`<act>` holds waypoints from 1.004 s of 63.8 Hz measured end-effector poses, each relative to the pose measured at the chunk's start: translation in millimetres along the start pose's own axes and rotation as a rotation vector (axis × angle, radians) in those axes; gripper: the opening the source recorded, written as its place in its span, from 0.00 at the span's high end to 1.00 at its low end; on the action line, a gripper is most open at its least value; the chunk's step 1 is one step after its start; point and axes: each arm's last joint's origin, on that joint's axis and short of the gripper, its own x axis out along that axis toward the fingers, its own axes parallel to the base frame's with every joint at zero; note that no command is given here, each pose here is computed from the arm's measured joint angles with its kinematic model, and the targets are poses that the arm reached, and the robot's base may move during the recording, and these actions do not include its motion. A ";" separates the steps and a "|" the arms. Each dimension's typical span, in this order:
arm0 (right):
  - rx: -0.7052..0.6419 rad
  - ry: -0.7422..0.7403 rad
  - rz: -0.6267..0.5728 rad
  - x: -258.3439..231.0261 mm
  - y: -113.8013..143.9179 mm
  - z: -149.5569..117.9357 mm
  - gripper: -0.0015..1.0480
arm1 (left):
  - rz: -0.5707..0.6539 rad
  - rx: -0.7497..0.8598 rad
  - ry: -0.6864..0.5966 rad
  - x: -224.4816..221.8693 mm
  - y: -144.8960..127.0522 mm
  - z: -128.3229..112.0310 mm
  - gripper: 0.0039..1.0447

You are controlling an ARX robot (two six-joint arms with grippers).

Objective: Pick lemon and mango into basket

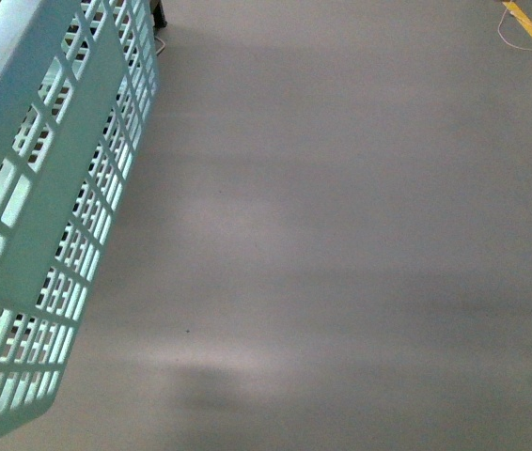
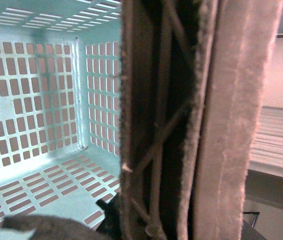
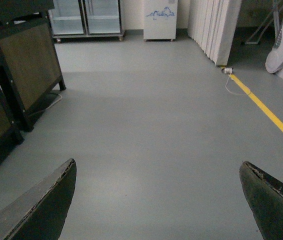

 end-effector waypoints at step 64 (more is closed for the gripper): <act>0.000 0.000 0.000 0.0 0.0 0.0 0.08 | -0.003 0.000 0.000 -0.3 -0.9 0.1 0.87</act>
